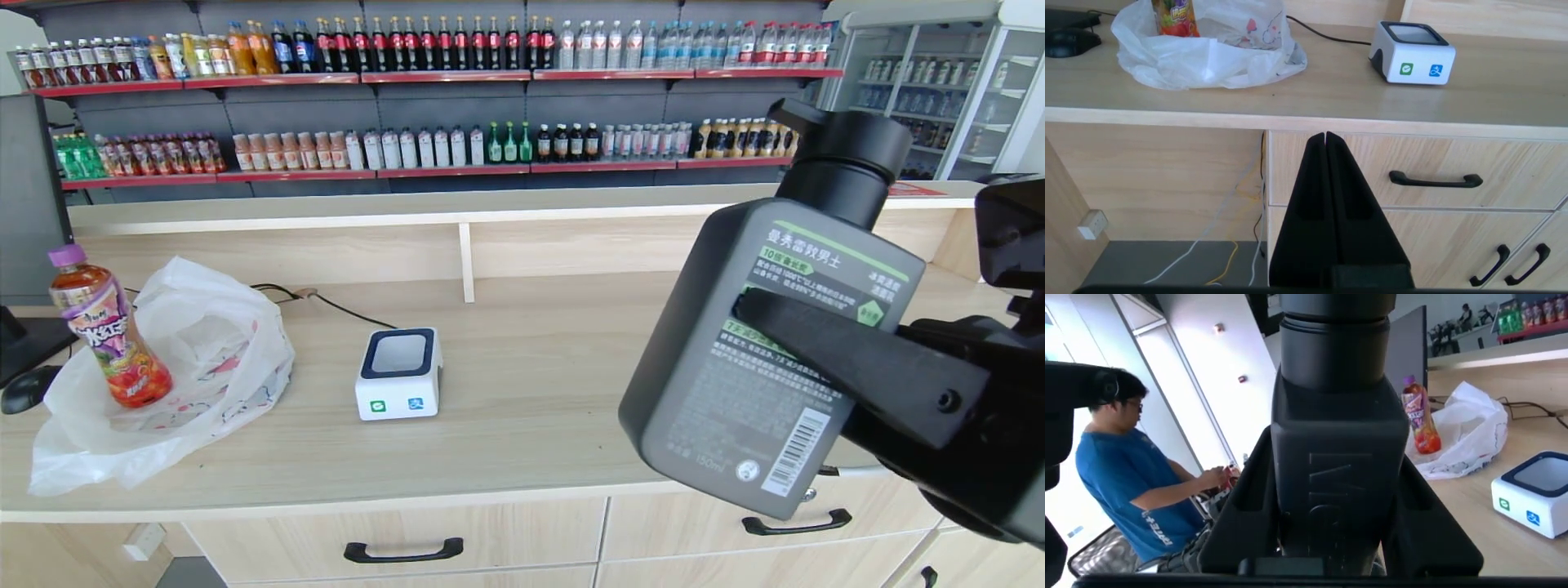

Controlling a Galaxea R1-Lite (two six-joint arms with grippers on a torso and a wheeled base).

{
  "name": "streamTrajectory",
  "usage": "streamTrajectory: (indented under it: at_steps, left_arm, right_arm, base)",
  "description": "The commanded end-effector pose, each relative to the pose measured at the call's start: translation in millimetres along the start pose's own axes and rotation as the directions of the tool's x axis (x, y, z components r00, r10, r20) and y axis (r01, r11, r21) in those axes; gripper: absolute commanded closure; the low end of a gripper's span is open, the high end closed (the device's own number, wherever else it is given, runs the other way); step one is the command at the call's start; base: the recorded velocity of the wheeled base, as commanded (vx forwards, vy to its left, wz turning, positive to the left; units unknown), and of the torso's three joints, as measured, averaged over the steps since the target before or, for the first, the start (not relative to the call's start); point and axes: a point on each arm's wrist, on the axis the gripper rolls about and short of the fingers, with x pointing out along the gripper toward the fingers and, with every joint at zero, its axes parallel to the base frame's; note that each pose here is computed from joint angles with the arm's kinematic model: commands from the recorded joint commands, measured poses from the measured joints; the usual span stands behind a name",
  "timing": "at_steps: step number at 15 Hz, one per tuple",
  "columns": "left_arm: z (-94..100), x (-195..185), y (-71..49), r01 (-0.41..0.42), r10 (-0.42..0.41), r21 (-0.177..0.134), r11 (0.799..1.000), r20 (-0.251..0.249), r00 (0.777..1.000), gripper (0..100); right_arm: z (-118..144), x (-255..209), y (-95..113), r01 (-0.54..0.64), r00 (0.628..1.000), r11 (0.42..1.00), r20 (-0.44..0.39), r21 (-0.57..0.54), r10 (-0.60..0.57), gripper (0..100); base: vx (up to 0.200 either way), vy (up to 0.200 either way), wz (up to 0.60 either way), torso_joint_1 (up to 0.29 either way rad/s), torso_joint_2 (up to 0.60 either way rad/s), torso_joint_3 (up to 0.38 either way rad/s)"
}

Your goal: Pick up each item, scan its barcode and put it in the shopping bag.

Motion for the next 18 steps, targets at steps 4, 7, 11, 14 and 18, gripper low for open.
streamTrajectory:
  at_steps: [4,7,11,14,18]
  left_arm:
    - [0.1,0.0,0.0,0.0,0.0,0.0,1.0,0.001,1.0,100]
    - [0.1,0.0,0.0,0.0,0.0,0.0,1.0,0.001,1.0,100]
    - [0.1,0.0,0.0,0.0,0.0,0.0,1.0,0.001,1.0,100]
    - [0.1,0.0,0.0,0.0,0.0,0.0,1.0,0.001,1.0,100]
    - [0.1,0.0,0.0,0.0,0.0,0.0,1.0,0.001,1.0,100]
  right_arm:
    - [1.2,5.6,4.9,-0.034,0.999,0.999,0.005,0.032,0.034,100]
    - [3.0,4.6,8.1,-0.043,0.999,0.998,0.011,0.043,0.042,100]
    - [1.7,1.6,12.9,-0.052,0.999,0.997,0.007,0.063,0.052,100]
    - [5.3,-1.6,12.5,-0.04,0.999,0.999,0.021,0.035,0.039,100]
    - [1.9,-11.6,-5.5,0.053,0.999,0.998,0.005,-0.04,-0.052,100]
  base:
    - [0.0,0.0,0.0,0.0,0.0,0.0]
    - [0.0,0.0,0.0,0.0,0.0,0.0]
    - [0.0,0.0,0.0,0.0,0.0,0.0]
    - [0.0,0.0,0.0,0.0,0.0,0.0]
    - [0.0,0.0,0.0,0.0,0.0,0.0]
